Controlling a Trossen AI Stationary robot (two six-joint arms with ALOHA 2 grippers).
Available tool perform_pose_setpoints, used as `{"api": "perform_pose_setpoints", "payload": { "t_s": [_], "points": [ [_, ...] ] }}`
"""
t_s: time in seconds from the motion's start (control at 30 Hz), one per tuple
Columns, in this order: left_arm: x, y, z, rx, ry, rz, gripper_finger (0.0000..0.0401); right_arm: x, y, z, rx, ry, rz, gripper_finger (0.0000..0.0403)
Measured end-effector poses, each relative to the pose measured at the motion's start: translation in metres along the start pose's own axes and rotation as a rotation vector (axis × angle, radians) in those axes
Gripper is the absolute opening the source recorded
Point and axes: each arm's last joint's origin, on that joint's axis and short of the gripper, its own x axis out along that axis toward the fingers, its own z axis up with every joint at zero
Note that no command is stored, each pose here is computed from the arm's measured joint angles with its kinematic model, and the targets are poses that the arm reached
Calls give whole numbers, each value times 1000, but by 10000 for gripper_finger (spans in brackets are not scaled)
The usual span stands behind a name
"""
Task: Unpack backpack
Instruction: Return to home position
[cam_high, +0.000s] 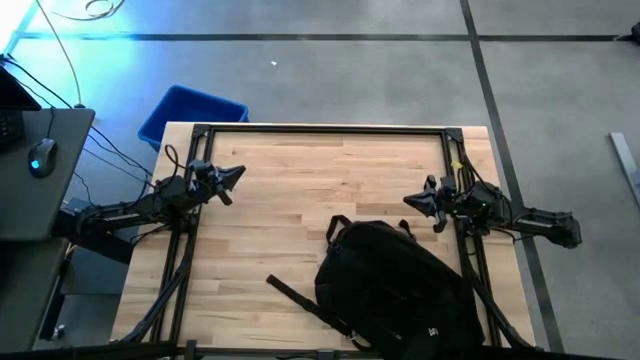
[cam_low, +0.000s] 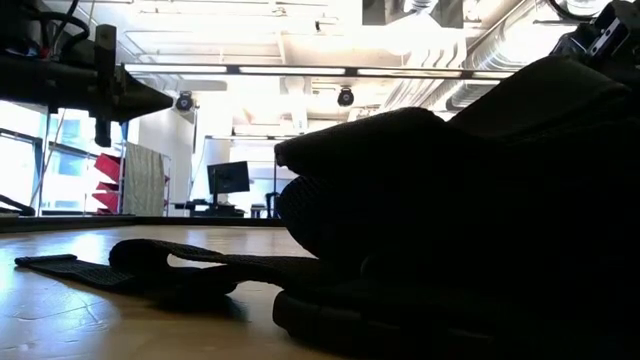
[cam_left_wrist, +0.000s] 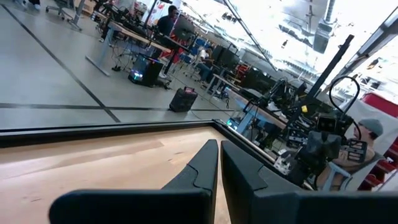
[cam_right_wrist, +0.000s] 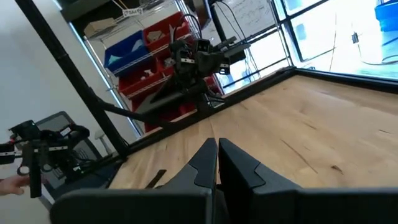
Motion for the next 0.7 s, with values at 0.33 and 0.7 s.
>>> {"api": "perform_pose_setpoints", "payload": {
  "t_s": [0.33,0.7],
  "points": [
    [0,1,1,287,-12,36,0,0,-3,0,-489,0,-79,0],
    [0,1,1,324,-12,37,0,0,-3,0,-389,-3,-78,0]
  ]
}}
